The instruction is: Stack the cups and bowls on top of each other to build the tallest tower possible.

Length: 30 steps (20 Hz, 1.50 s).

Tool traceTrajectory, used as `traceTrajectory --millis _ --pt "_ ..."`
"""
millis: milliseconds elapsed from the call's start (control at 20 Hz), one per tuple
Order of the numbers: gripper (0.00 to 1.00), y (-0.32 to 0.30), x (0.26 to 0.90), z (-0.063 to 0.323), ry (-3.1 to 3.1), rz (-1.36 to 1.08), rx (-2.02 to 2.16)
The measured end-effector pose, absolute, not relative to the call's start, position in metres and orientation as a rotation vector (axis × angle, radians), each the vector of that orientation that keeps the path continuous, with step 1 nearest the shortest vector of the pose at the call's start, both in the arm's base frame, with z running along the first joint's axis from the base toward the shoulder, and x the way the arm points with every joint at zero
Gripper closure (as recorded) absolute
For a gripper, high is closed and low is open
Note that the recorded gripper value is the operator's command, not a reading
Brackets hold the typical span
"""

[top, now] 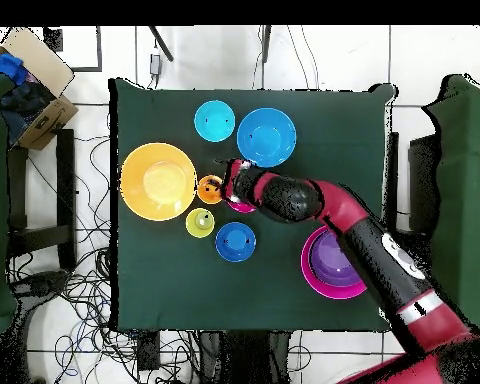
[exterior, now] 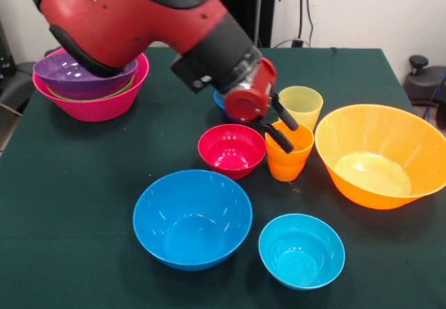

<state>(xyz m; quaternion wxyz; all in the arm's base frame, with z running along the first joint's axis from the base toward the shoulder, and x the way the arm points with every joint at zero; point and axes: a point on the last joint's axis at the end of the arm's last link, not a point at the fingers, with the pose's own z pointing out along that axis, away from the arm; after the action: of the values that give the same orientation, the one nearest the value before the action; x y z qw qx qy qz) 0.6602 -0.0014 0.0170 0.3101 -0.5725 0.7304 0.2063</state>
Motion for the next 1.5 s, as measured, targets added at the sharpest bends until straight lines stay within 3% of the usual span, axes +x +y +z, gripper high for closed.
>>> traceTrajectory --millis 500,1500 --pt "0.0 0.029 0.694 0.023 2.11 0.502 -1.88" --pt "0.0 0.007 0.779 0.033 2.213 0.147 -1.893"
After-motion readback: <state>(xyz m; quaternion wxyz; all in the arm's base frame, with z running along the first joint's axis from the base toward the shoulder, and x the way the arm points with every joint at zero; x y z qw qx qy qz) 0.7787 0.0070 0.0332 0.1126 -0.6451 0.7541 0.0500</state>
